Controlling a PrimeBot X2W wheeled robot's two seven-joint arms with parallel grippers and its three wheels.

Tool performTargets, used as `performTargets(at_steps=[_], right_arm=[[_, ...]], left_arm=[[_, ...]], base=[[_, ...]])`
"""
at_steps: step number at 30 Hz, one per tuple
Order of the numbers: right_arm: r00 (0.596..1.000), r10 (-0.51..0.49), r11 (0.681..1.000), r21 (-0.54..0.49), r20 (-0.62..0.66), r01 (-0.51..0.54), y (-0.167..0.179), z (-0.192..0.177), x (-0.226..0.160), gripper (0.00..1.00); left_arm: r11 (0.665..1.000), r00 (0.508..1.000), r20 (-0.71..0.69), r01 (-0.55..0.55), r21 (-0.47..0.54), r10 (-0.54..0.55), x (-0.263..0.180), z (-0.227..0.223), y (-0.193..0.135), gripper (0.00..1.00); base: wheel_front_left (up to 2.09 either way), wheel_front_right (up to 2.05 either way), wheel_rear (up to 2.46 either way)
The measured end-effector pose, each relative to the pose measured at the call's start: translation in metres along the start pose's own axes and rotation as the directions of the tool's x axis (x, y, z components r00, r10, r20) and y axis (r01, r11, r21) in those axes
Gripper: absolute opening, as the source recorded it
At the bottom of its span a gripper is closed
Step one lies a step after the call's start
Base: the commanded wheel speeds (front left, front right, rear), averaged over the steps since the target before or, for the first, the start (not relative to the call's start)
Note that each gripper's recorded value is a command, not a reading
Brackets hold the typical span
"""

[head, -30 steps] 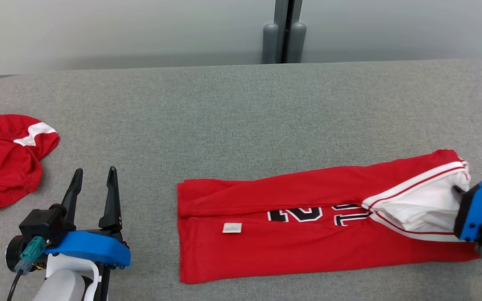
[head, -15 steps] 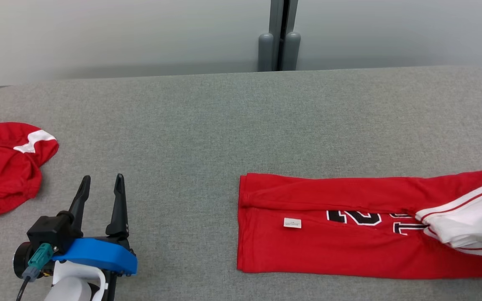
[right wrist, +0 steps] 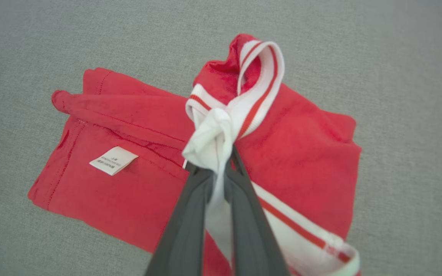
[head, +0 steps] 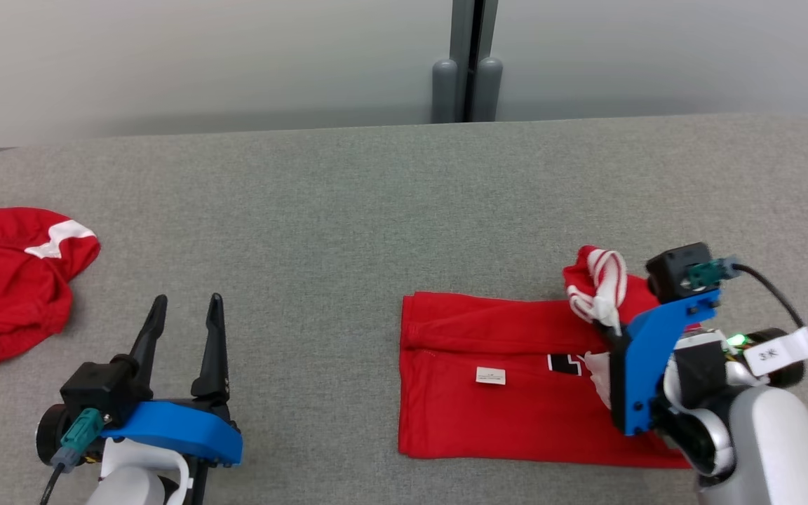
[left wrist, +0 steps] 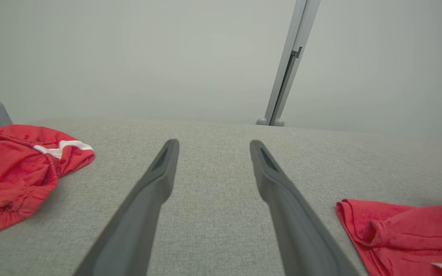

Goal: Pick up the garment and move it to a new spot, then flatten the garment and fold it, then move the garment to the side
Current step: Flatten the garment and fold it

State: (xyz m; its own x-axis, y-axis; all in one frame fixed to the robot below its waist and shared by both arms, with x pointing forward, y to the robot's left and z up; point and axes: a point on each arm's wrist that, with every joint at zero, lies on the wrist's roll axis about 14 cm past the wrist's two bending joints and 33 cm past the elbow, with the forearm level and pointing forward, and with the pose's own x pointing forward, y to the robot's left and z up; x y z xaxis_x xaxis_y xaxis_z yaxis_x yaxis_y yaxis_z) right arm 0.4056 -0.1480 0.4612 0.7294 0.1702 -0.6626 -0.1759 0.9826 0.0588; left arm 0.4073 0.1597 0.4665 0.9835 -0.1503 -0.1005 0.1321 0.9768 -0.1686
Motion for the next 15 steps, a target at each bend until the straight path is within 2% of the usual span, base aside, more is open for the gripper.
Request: performTargets(at_steps=[3, 8, 11, 15], right_arm=[[0.994, 0.109, 0.994, -0.021, -0.002, -0.109, 0.034, -0.001, 0.015, 0.0], [0.962, 0.272, 0.96, -0.064, -0.011, -0.273, 0.09, 0.0, 0.035, 0.0], [0.946, 0.323, 0.942, -0.091, -0.021, -0.324, 0.11, 0.0, 0.045, 0.0], [0.939, 0.341, 0.934, -0.096, -0.051, -0.345, 0.119, -0.005, 0.06, 0.0]], left_arm=[[1.0, 1.0, -0.009, 0.001, -0.008, -0.001, -0.003, -0.003, -0.002, 1.0], [1.0, 1.0, -0.013, 0.011, 0.0, -0.011, -0.006, -0.004, -0.003, 1.0], [1.0, 1.0, -0.02, 0.012, 0.003, -0.012, -0.007, -0.005, -0.002, 1.0], [1.0, 1.0, -0.025, -0.003, 0.006, 0.003, -0.007, -0.007, 0.005, 1.0]], base=[[0.0, 0.0, 0.0], [0.0, 0.0, 0.0], [0.0, 0.0, 0.0], [0.0, 0.0, 0.0]])
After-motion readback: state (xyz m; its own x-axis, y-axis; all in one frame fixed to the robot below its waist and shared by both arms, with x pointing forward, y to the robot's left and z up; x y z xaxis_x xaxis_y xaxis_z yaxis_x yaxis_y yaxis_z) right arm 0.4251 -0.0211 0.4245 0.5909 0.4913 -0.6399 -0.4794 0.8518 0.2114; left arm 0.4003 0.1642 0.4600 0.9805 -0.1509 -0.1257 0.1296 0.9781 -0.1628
